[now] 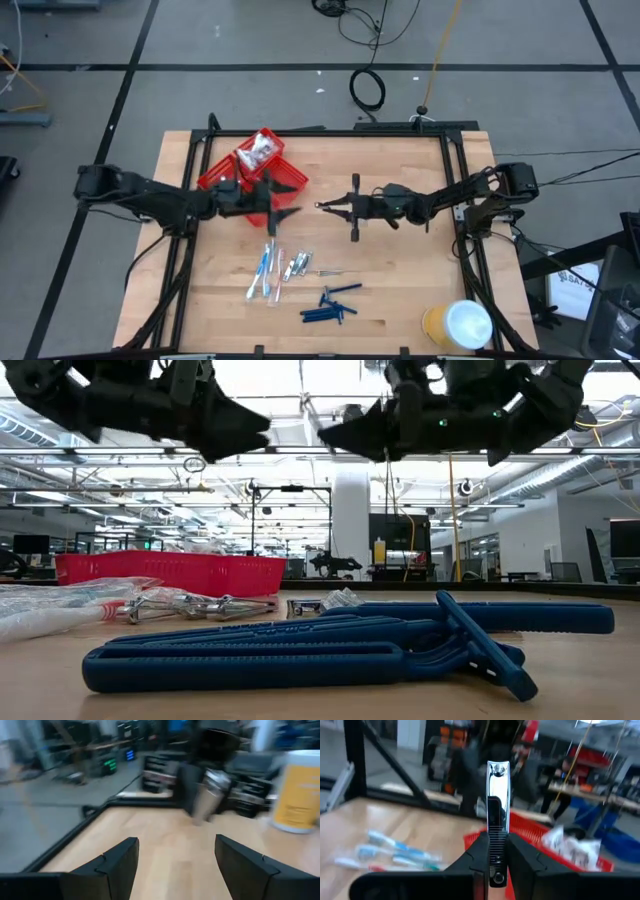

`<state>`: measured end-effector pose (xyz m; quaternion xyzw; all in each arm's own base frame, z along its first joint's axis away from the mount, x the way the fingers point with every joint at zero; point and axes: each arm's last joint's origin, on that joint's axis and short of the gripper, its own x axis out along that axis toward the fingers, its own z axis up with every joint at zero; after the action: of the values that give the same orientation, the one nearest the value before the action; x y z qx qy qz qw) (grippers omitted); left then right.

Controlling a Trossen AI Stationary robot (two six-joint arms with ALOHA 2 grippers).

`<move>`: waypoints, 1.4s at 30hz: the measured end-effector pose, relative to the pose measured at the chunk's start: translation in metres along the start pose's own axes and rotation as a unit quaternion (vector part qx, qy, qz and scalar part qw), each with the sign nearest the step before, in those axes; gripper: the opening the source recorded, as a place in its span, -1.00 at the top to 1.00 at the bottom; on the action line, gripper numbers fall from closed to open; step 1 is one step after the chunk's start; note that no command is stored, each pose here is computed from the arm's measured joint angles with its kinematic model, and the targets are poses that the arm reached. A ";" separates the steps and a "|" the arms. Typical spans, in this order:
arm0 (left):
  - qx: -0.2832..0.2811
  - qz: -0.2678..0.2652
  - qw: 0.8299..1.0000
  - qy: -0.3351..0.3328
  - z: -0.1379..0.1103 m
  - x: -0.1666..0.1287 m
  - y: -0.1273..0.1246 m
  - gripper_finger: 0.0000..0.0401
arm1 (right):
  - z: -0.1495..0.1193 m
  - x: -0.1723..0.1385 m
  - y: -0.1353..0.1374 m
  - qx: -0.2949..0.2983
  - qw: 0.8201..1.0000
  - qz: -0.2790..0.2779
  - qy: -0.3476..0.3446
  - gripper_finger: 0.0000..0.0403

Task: Pick & Place Travel size toiletries
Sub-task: Put the nail cutter into the horizontal left red bin

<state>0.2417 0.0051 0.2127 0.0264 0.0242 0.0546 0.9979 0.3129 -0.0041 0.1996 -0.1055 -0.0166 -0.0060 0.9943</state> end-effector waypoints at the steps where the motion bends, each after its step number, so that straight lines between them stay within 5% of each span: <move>1: 0.001 -0.008 1.000 -0.013 -0.002 0.004 -0.003 -0.26 | 0.001 -0.001 0.001 -0.001 1.000 0.000 -0.011 0.84; 6: 0.002 -0.012 0.997 -0.080 -0.002 0.023 -0.008 -0.26 | 0.002 -0.002 0.002 -0.003 0.999 0.022 -0.024 0.84; 17: 0.008 -0.053 0.996 -0.071 0.001 0.065 -0.019 -0.26 | 0.001 -0.002 0.002 -0.007 1.000 0.023 -0.019 0.84; 29: 0.080 -0.066 0.991 -0.086 0.007 0.063 -0.037 -0.25 | 0.000 -0.002 0.002 -0.007 1.000 0.025 -0.014 0.84; 34: 0.084 -0.060 0.991 -0.085 0.007 0.063 -0.037 -0.01 | 0.000 -0.002 0.002 -0.007 1.000 0.025 -0.013 0.84; 42: 0.077 -0.047 0.992 -0.083 0.007 0.064 -0.029 0.69 | 0.000 -0.002 0.002 -0.006 1.000 0.025 -0.012 0.84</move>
<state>0.3088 -0.0174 0.2148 0.1061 -0.0538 0.0028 0.9929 0.3110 -0.0019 0.1988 -0.1114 -0.0257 0.0196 0.9932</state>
